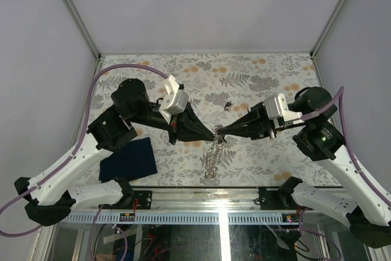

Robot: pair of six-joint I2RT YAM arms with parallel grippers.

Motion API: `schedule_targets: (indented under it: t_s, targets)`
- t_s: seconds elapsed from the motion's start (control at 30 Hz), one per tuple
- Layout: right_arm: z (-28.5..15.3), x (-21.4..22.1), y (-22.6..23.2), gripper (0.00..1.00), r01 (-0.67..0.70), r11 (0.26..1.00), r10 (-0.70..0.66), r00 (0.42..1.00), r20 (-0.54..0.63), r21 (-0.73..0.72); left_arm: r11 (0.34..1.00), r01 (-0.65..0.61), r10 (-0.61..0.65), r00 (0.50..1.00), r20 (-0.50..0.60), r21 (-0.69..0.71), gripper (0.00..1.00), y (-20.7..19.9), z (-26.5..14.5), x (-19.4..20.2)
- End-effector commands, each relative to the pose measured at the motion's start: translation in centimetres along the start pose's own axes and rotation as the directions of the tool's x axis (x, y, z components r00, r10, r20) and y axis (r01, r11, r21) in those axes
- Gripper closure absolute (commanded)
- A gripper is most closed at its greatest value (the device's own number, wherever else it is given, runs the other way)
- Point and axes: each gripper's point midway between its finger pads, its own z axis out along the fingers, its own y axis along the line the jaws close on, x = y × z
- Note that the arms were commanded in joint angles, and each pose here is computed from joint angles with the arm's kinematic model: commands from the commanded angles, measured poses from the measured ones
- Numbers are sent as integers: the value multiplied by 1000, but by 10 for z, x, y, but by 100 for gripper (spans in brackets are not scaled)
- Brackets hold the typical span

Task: Put the keys on the keyring
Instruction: Insert the key onto the keyring.

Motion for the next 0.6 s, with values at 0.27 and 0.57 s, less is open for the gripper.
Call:
schedule_targets:
  t_s: [0.27,0.57]
  targets:
    - [-2,-18,6,100,-32,999,31,999,-26,-19,995,-63,61,998,26,76,94,-15,-1,-20]
    - [-2,-21,9,100,-48,998,48,999,-23,-35,996,-59,57,998,26,72,86,-14,-1,-21]
